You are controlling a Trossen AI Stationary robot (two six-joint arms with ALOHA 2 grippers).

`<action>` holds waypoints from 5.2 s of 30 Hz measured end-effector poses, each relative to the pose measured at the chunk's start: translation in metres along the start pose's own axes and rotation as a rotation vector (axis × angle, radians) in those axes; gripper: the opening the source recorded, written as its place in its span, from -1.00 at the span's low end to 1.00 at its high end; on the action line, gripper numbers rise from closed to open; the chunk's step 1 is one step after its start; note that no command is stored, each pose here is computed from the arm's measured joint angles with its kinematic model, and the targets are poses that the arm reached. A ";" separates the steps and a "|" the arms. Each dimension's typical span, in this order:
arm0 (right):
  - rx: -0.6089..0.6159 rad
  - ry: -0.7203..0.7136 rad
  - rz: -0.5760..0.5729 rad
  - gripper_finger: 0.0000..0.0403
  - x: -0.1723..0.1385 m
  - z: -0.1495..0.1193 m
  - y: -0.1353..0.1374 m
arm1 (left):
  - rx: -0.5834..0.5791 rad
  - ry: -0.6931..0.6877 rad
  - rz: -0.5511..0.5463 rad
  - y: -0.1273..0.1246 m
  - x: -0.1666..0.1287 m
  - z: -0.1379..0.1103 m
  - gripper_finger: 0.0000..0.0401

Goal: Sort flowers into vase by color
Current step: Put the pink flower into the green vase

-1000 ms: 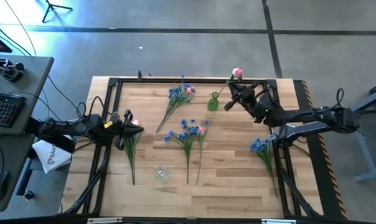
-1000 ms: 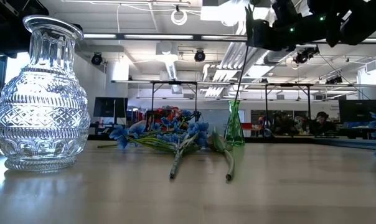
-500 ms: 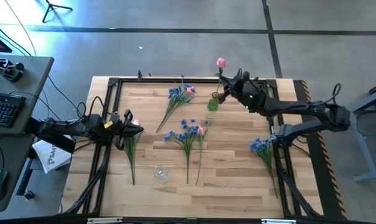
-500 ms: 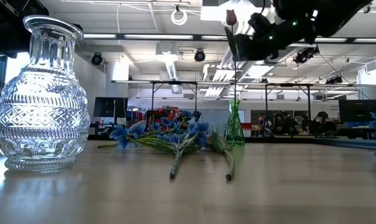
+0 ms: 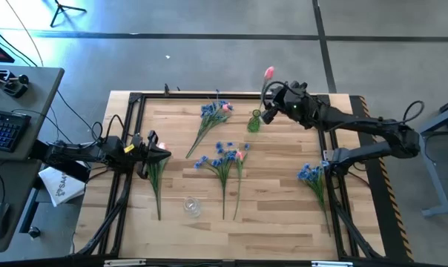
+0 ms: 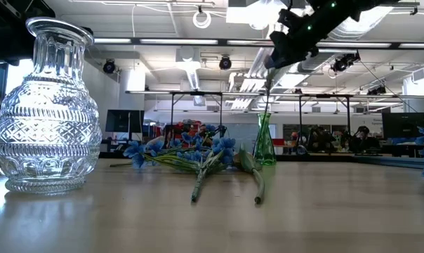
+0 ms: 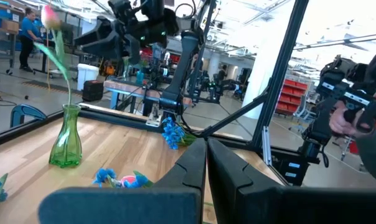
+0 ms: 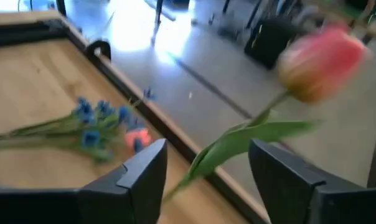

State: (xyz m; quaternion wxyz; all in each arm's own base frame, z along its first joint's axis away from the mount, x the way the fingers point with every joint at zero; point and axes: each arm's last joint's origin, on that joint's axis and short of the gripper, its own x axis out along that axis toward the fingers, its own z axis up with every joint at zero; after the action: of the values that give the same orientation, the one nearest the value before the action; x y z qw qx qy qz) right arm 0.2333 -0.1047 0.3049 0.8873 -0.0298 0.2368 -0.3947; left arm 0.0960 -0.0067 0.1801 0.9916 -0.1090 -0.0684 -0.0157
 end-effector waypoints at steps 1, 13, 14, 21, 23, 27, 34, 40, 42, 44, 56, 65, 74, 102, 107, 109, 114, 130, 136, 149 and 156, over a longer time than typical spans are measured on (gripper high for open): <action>0.012 0.030 0.010 0.12 -0.005 0.001 0.000 | 0.000 0.000 0.000 0.000 0.000 0.000 -0.98; 0.055 0.114 0.311 0.05 -0.062 -0.021 0.062 | 0.022 -0.011 0.044 0.001 0.000 0.000 -0.99; 0.052 0.110 0.337 0.04 -0.066 -0.023 0.068 | 0.030 -0.014 0.049 0.001 0.000 0.001 -0.99; 0.025 0.087 0.453 0.02 -0.094 -0.030 0.093 | 0.090 -0.083 0.053 0.000 0.000 0.007 -1.00; 0.044 0.100 0.501 0.02 -0.100 -0.032 0.098 | 0.098 -0.093 0.052 0.000 0.000 0.008 -1.00; 0.136 0.199 0.585 0.02 -0.102 -0.040 0.116 | 0.098 -0.090 0.056 0.000 0.000 0.008 -1.00; 0.222 0.407 0.589 0.23 -0.063 -0.073 0.172 | 0.100 -0.070 0.062 0.001 0.001 0.006 -1.00; 0.330 0.601 0.455 0.29 -0.006 -0.102 0.204 | 0.084 -0.048 0.065 0.001 0.002 0.004 -1.00; 0.340 0.650 0.430 0.26 0.010 -0.108 0.212 | 0.084 -0.039 0.066 0.001 0.003 0.003 -1.00; 0.335 0.689 0.401 0.21 0.023 -0.114 0.218 | 0.085 -0.029 0.068 0.001 0.003 0.002 -1.00; 0.119 0.789 0.301 -0.81 0.037 -0.117 0.220 | 0.084 0.022 0.076 0.002 0.007 -0.002 -1.00; 0.090 0.555 0.424 -0.97 -0.016 -0.124 0.182 | 0.061 0.055 0.081 0.003 0.008 -0.005 -1.00; 0.102 -0.522 0.555 -0.98 -0.056 -0.104 0.131 | 0.061 0.065 0.083 0.003 0.009 -0.006 -1.00; -0.083 -0.771 -0.078 -0.97 0.013 -0.042 0.025 | 0.049 0.059 0.083 0.003 0.009 -0.006 -1.00; -0.075 -0.761 -0.066 -0.96 0.014 -0.043 0.026 | 0.050 0.059 0.083 0.003 0.009 -0.006 -1.00; -0.042 -0.749 -0.048 -0.95 0.015 -0.044 0.026 | 0.050 0.059 0.083 0.003 0.009 -0.006 -1.00; 0.021 -0.676 -0.010 -0.80 0.022 -0.050 0.025 | 0.050 0.059 0.083 0.003 0.009 -0.006 -1.00; 0.048 -0.576 -0.014 0.06 -0.017 -0.044 0.023 | 0.007 0.058 0.084 0.003 0.009 -0.006 -1.00; 0.112 -0.594 0.044 0.08 -0.037 -0.040 0.020 | 0.003 0.026 0.078 0.002 0.010 -0.003 -1.00; 0.157 -0.435 0.058 0.13 0.011 -0.037 -0.002 | 0.017 -0.033 0.114 0.002 0.010 0.002 -1.00; 0.056 -0.243 0.100 0.36 0.015 0.007 -0.011 | 0.017 -0.032 0.115 0.002 0.010 0.002 -1.00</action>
State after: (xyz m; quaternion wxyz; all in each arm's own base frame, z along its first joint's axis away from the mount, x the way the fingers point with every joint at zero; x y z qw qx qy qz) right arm 0.2372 -0.1239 0.3082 0.9285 -0.0408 0.1179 -0.3498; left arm 0.1053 -0.0042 0.1832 0.9905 -0.1047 -0.0780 0.0434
